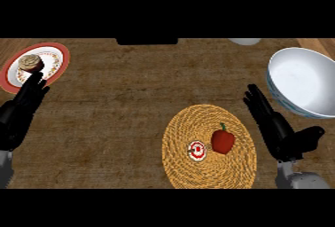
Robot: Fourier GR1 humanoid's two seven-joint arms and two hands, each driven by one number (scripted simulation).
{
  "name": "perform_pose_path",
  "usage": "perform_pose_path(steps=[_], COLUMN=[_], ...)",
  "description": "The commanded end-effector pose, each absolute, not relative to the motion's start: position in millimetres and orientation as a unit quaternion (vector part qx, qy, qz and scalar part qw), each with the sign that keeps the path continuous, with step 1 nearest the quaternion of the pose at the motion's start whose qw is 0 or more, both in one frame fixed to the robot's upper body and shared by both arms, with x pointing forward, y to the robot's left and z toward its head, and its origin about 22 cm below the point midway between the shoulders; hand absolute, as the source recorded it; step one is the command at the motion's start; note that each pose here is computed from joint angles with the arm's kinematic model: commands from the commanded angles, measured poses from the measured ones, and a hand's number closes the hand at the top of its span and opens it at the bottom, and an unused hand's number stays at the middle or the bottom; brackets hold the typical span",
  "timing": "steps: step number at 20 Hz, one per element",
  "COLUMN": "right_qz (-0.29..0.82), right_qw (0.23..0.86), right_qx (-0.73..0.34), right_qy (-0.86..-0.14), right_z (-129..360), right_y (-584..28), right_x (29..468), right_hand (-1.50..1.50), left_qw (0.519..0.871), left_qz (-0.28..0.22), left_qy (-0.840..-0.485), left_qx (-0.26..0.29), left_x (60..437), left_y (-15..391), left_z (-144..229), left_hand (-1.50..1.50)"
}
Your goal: Pick the bell pepper from the placemat and place it in the bowl
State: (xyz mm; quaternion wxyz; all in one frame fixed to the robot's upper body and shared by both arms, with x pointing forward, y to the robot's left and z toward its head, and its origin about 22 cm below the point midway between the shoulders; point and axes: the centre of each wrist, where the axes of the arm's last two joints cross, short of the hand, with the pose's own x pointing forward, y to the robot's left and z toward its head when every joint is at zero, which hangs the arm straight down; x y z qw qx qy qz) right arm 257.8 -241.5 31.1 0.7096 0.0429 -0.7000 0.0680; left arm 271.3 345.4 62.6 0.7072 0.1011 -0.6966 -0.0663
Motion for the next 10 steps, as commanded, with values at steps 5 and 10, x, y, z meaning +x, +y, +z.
perform_pose_path(steps=[5, 10], right_qz=[0.109, 0.087], right_qw=[0.539, 0.667], right_qx=[-0.172, -0.436], right_qy=[-0.817, -0.597], right_z=[133.7, 69.4], right_y=[-262.7, -333.6], right_x=[258.0, 229.2], right_hand=[1.50, -1.50], left_qw=[0.683, 0.706], left_qz=[-0.041, -0.005], left_qy=[-0.710, -0.685], left_qx=[0.164, 0.182], left_x=[267.6, 262.7], left_y=[347.3, 357.5], left_z=[66.0, 57.5], left_hand=[0.00, 0.00])
